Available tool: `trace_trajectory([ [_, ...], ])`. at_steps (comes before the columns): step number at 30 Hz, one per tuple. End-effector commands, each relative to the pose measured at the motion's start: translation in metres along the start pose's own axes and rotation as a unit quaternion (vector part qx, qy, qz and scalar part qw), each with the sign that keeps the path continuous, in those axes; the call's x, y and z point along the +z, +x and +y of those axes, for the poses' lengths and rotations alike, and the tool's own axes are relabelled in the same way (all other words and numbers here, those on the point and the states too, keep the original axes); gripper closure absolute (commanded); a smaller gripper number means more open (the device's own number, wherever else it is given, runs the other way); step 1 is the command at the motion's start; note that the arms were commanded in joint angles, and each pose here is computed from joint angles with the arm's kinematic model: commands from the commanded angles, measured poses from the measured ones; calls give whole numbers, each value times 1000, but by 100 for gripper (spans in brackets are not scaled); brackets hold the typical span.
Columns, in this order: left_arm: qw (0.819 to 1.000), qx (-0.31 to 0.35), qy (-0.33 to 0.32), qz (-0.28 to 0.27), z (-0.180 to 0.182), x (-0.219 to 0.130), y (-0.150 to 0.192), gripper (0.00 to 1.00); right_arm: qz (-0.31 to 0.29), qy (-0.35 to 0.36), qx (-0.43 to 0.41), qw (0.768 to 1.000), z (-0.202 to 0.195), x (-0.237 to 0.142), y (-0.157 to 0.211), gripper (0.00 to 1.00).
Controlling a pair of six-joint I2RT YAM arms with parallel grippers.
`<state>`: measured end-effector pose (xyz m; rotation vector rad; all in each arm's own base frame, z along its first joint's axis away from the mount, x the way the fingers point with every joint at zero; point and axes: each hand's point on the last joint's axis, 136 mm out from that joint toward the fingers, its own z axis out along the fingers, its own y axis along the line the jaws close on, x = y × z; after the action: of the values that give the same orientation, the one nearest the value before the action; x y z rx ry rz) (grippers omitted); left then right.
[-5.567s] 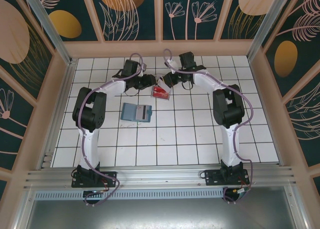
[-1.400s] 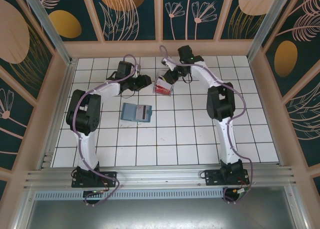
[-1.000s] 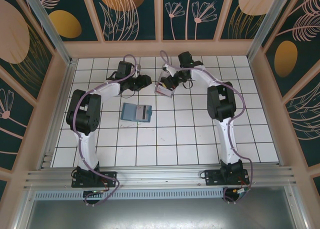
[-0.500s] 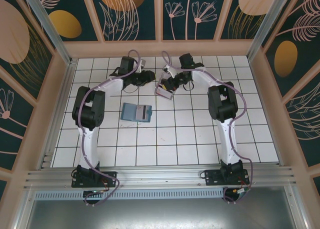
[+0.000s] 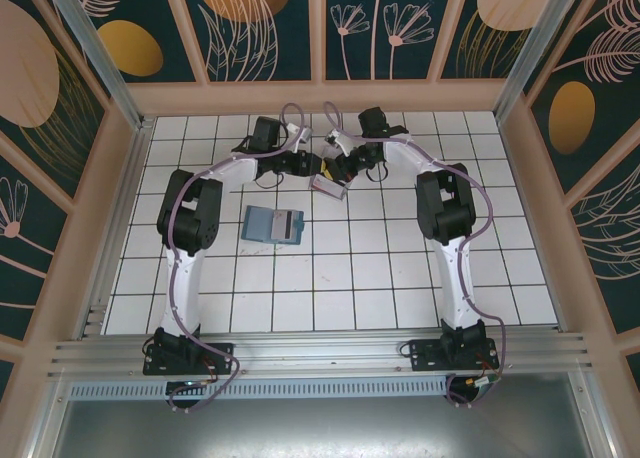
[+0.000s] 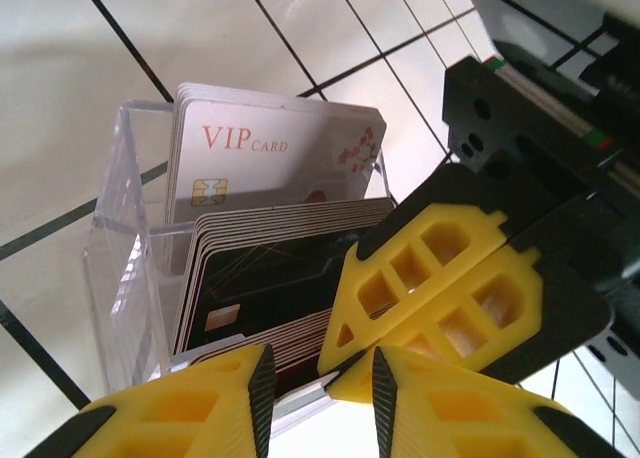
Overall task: Put the credit cards into the card holder
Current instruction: Place the credit card in the storage box.
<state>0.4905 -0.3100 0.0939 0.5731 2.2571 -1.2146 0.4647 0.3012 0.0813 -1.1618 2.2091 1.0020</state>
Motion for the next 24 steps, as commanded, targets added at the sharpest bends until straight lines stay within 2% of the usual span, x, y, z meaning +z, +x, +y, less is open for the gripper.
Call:
trace_trajectory([
  [1,999,37,22,-2,-3,2,-3,66,-15,-18,-7,1000,15,-15,-15,94],
  [5,999,33,19,5,-1,3,2,69,-16,-18,-7,1000,14,-15,-17,94],
  [10,999,31,27,2,-4,1,5,78,-14,-18,-7,1000,13,-15,-18,94],
  [13,999,29,27,5,-3,2,7,78,-16,-17,-6,1000,11,-16,-19,94],
  [16,999,28,32,6,-4,3,8,73,-15,-17,-4,1000,11,-15,-18,94],
  [22,999,28,38,13,-4,4,13,74,-14,-17,1,1000,8,-14,-16,94],
  [24,999,27,37,15,-3,4,15,77,-14,-18,2,1000,7,-13,-16,94],
])
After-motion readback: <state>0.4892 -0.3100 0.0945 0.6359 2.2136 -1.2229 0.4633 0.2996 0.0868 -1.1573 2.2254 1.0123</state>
